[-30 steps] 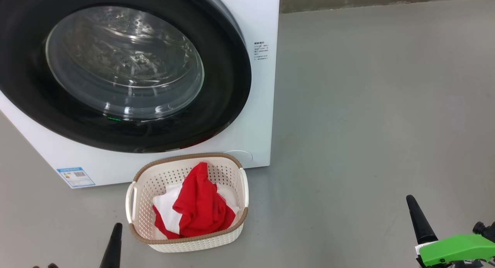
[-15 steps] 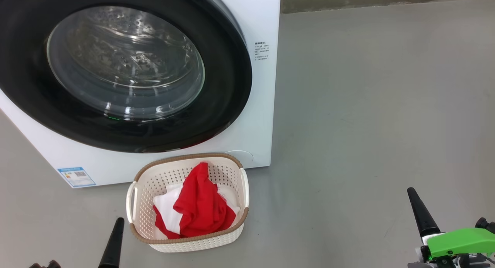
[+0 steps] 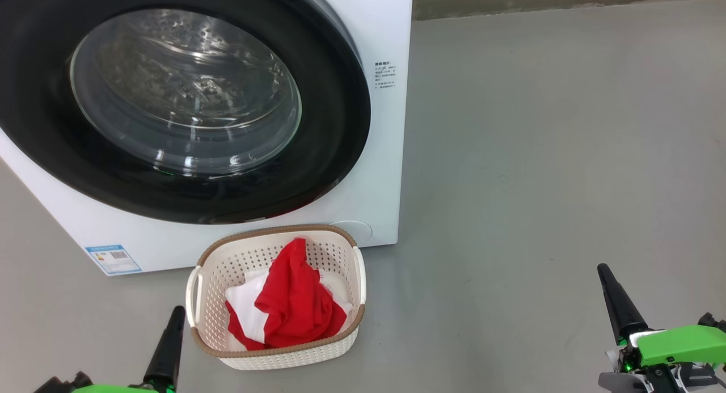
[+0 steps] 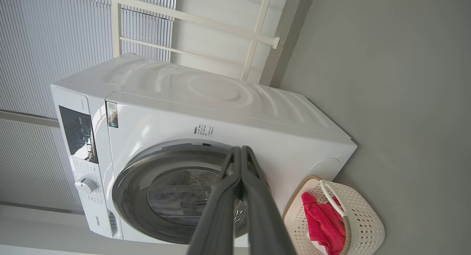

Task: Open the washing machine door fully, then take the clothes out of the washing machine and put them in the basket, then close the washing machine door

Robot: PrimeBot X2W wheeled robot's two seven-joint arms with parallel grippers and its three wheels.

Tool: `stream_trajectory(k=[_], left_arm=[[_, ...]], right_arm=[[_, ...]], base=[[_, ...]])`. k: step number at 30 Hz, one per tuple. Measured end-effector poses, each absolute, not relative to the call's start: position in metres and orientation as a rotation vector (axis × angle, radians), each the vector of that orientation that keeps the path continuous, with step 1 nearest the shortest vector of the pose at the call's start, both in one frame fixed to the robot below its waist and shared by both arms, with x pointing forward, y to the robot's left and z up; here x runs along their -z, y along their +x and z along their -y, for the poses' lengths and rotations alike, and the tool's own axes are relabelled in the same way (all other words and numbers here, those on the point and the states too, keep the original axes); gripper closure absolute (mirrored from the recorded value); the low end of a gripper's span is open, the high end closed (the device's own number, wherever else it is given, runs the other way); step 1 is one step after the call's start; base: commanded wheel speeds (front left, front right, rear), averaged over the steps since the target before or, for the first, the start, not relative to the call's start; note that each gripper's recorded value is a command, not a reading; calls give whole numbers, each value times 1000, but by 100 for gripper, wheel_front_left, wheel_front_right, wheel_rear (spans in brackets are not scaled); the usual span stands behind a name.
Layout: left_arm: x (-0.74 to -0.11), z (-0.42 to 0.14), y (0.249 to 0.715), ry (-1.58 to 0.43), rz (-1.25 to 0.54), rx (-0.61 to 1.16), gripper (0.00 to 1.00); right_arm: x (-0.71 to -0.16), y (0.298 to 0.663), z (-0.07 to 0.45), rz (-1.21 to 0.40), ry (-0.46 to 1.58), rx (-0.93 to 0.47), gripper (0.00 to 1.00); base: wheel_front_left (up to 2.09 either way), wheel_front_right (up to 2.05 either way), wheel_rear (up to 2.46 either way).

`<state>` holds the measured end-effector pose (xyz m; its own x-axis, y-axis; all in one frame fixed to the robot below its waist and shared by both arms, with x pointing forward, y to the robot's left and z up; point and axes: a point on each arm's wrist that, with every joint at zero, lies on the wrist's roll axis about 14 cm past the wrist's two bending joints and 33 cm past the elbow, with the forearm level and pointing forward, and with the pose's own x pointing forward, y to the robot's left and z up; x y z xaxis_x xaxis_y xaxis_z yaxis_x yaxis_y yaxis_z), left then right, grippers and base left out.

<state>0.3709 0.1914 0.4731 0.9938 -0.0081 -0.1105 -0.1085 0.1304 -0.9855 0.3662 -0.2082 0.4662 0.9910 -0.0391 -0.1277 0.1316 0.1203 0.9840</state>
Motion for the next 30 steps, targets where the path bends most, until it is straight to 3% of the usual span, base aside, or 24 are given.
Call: stream_trajectory(k=[12, 30], left_arm=[[-483, -188, 378, -1564, -81, -37, 100], [-484, -187, 378, -1572, -79, -37, 100]], right_arm=[[-479, 374, 205, -51, 1556, 84, 100], [-481, 376, 206, -38, 1583, 82, 100]], base=[[0, 0, 0], [0, 0, 0]])
